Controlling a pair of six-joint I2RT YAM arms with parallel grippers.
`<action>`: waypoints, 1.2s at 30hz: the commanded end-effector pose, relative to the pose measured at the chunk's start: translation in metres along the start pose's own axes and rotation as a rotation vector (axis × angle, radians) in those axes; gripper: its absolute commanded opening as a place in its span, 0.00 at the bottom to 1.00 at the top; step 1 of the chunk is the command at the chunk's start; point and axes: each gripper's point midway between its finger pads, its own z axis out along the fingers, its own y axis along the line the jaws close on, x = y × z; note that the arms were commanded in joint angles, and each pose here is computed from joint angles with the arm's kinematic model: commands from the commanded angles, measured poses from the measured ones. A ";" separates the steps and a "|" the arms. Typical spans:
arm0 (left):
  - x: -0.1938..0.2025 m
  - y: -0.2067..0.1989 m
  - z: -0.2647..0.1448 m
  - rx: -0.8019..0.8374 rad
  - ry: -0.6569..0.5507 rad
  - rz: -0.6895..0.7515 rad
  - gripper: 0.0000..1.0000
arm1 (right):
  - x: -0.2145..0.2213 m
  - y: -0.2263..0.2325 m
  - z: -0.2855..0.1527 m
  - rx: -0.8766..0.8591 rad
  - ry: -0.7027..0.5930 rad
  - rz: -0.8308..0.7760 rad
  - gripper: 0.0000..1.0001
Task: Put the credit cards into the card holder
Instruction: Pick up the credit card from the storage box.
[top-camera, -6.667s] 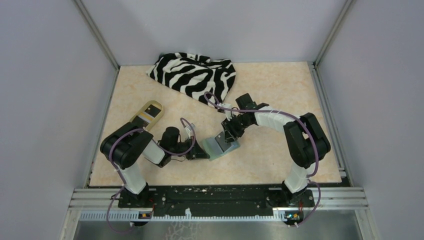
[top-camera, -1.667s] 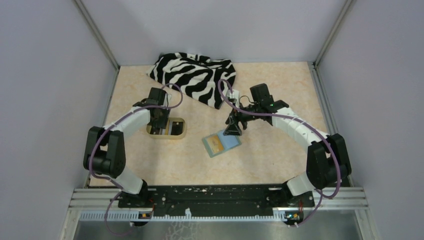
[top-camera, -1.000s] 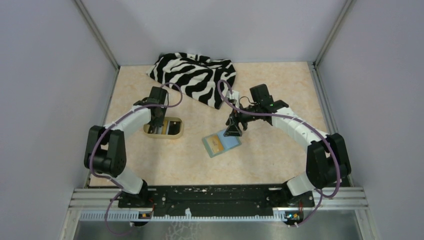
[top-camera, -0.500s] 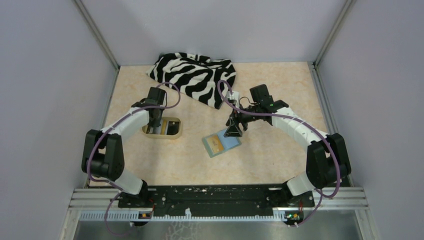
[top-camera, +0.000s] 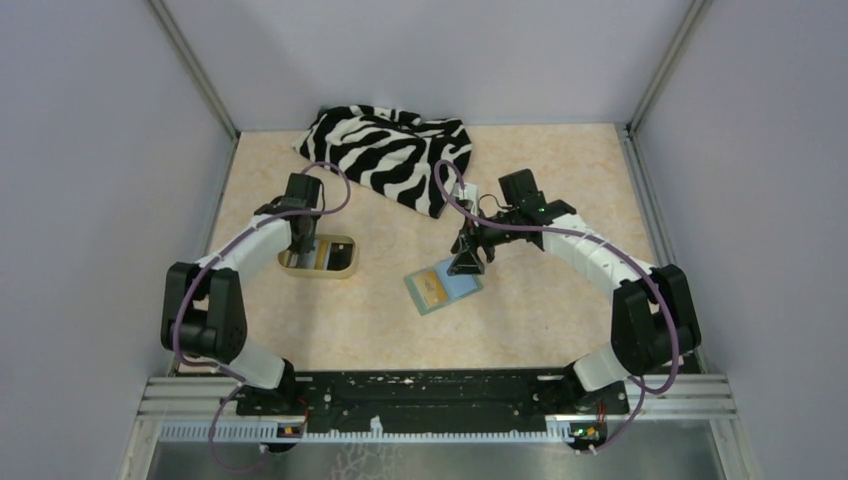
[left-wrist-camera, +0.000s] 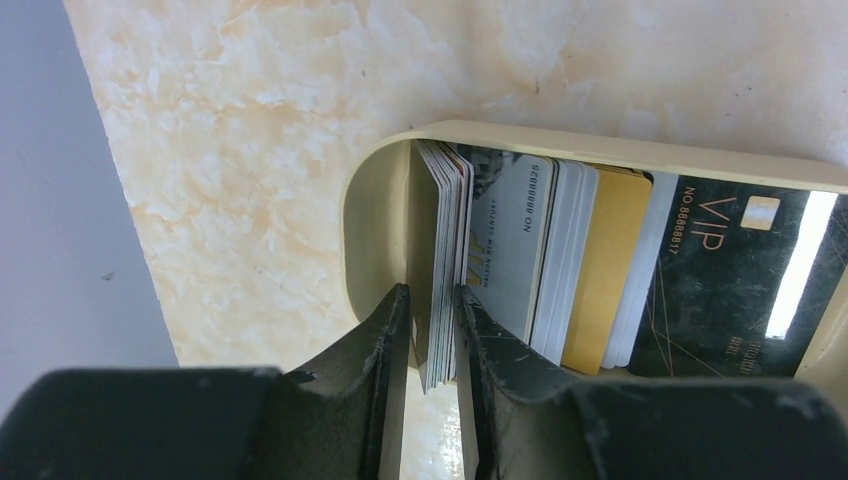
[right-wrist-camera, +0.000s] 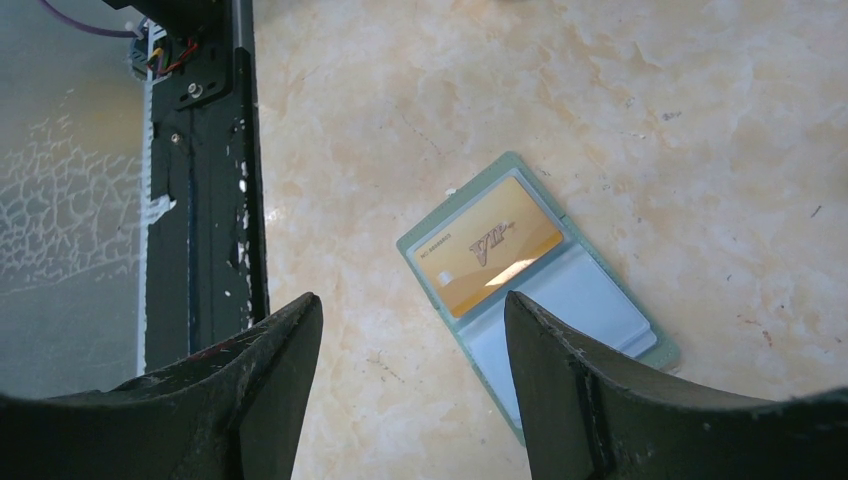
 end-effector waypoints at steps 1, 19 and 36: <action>-0.001 0.008 -0.004 0.001 -0.013 -0.046 0.29 | -0.013 0.001 0.001 -0.027 -0.029 -0.044 0.67; 0.003 0.018 0.001 0.051 0.004 -0.130 0.27 | -0.012 0.005 0.004 -0.045 -0.025 -0.039 0.67; -0.004 -0.009 -0.001 0.309 0.000 -0.184 0.00 | -0.011 0.006 0.005 -0.051 -0.023 -0.037 0.67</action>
